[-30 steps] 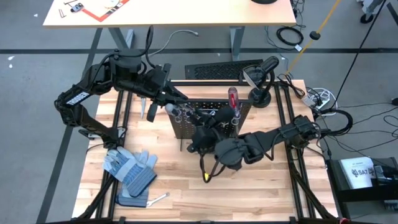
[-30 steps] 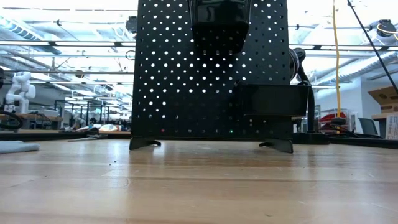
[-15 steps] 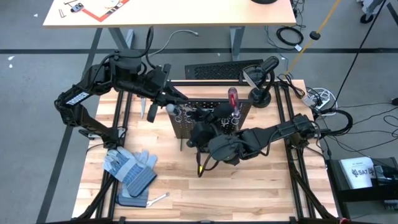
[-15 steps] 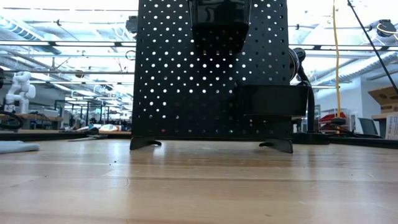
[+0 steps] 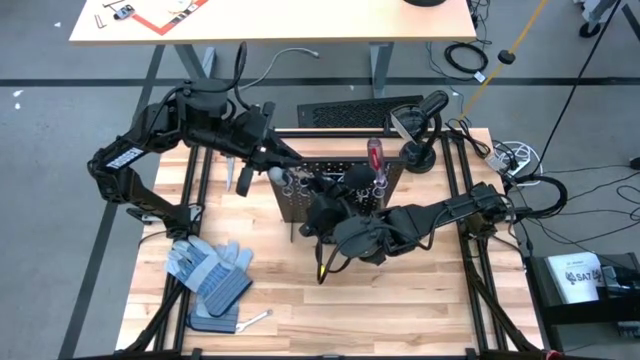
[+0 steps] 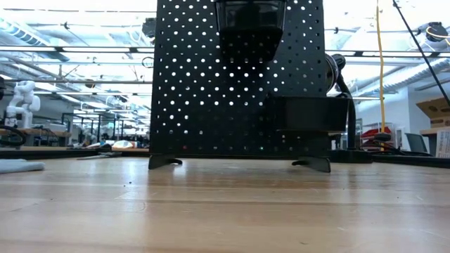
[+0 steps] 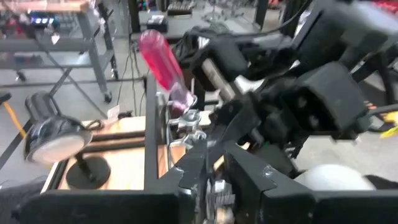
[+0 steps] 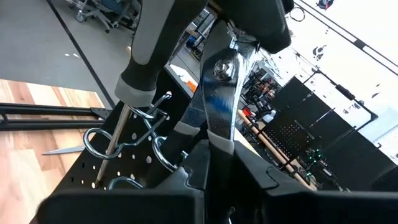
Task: Hang tools onto peg board
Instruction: Unhang the black pliers from the black peg board
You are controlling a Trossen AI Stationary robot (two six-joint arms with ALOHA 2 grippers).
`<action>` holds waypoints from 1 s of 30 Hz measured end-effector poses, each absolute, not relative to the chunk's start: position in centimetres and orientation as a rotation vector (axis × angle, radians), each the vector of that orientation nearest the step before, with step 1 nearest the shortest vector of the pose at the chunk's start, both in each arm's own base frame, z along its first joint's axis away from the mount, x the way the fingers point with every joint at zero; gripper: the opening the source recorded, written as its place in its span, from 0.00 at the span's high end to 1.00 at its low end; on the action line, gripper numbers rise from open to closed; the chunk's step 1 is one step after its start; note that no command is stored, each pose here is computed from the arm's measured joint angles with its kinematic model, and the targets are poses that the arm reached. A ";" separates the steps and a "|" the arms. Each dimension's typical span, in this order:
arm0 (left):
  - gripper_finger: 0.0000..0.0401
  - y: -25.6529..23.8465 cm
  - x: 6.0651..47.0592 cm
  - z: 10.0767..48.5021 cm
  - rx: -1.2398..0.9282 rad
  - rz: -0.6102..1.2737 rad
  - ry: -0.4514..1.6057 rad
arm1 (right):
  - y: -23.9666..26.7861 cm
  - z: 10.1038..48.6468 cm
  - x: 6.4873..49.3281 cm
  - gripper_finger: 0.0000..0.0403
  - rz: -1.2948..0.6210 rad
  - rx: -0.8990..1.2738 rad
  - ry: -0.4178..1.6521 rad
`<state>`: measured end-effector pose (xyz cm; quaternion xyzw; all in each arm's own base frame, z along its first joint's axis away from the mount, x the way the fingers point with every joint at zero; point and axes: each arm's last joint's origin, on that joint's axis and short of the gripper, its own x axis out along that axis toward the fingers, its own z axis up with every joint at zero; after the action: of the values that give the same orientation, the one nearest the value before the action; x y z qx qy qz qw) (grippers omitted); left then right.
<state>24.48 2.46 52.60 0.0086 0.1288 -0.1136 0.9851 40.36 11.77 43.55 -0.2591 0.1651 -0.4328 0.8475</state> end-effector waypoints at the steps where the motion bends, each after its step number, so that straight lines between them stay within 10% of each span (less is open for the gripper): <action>1: 0.83 2.5 24.5 52.7 0.019 -0.232 0.248 | 11.8 43.5 40.4 0.92 -0.911 -0.540 0.344; 30: 0.78 2.2 19.9 55.8 0.056 -0.082 0.060 | 11.9 43.4 40.3 0.92 -0.936 -0.348 0.249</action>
<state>19.92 2.20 55.80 0.0278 0.0300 -0.0411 0.9983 40.27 11.94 43.45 -0.1663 0.1190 -0.4477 0.8705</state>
